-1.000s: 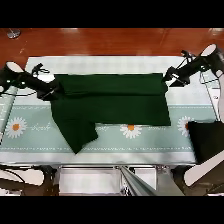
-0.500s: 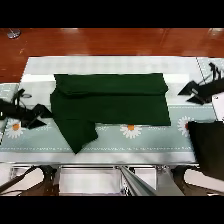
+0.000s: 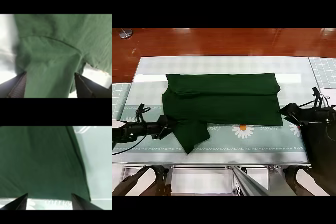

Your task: Fold the shirts.

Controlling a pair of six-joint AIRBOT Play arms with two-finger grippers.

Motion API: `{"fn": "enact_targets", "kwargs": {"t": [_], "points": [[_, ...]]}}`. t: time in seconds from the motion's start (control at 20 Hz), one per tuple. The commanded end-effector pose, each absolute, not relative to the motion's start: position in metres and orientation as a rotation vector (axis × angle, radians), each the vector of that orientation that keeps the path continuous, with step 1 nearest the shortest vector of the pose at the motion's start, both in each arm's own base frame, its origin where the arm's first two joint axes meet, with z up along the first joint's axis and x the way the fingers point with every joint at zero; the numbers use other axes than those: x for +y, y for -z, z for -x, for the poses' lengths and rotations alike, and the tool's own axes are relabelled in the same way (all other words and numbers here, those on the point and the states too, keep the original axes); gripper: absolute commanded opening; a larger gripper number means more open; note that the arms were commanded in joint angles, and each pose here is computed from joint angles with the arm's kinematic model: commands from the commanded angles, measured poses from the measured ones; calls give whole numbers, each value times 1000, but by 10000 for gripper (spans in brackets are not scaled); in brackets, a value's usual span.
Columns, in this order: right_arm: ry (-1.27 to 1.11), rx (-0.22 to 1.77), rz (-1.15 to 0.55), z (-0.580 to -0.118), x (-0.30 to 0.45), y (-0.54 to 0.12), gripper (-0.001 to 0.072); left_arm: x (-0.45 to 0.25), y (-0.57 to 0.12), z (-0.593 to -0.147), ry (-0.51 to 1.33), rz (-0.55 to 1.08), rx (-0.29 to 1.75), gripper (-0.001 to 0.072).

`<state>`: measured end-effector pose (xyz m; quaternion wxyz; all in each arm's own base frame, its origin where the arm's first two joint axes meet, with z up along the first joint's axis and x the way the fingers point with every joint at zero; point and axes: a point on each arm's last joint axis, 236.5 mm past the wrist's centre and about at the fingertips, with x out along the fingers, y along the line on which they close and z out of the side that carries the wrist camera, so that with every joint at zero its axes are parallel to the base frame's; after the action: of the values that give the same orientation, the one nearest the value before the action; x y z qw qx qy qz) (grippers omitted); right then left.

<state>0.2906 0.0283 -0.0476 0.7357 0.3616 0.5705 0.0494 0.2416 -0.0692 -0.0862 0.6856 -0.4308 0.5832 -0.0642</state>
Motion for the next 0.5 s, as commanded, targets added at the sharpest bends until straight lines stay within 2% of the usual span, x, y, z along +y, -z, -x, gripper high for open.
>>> {"fn": "enact_targets", "kwargs": {"t": [0.0, 0.4, 0.45], "points": [[-96, 1214, -835, -296, 20, 38, 622, -82, 92, -249, 156, 902, 1272, 700], [-66, 1186, -859, -299, -8, 16, 622, -87, 105, -251, 142, 903, 1297, 678], [-66, 1186, -859, -299, -8, 17, 622, -87, 109, -251, 135, 908, 1311, 502]]}}
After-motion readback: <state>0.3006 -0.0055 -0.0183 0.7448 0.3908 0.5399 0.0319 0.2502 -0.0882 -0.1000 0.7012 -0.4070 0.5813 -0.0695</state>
